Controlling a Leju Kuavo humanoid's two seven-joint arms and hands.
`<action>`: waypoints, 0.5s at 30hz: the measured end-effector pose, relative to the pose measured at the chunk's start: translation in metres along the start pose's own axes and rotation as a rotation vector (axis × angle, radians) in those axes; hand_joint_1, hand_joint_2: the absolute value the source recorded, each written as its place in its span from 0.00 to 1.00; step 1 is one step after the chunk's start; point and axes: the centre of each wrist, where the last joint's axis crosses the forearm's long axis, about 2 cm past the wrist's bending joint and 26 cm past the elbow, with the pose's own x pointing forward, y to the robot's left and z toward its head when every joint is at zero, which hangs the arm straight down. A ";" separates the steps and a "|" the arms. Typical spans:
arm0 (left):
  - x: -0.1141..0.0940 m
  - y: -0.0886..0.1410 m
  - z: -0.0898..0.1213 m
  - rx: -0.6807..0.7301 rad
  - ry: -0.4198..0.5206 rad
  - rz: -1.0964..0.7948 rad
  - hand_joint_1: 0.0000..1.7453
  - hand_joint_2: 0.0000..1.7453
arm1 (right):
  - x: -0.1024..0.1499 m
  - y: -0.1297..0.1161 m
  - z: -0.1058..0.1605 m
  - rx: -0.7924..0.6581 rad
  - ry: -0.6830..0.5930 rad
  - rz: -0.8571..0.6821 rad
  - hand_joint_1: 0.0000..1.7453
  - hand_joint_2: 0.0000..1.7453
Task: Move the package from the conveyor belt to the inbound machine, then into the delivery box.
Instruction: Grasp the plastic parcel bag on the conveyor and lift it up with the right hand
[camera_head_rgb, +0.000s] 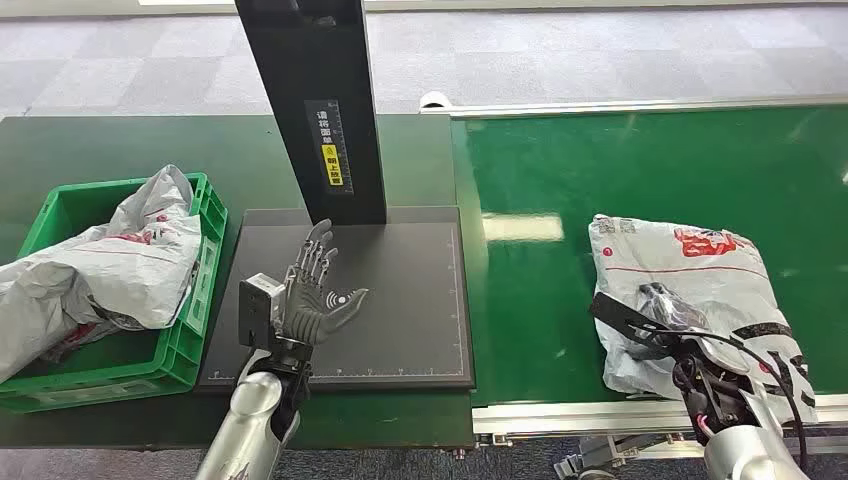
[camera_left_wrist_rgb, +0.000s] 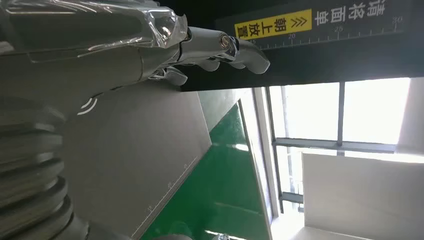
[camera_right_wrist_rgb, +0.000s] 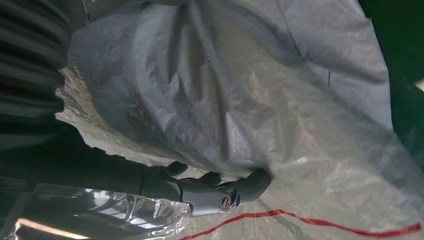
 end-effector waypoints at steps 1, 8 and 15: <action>-0.001 0.000 0.000 0.000 0.001 0.001 0.00 1.00 | 0.000 -0.002 0.000 0.014 0.006 0.009 0.00 1.00; -0.005 -0.004 0.001 0.005 0.016 0.012 0.00 1.00 | -0.006 -0.020 -0.003 0.139 0.069 0.095 0.79 1.00; -0.011 -0.009 0.004 0.002 0.040 0.016 0.00 1.00 | -0.021 -0.030 -0.002 0.242 0.109 0.094 0.98 1.00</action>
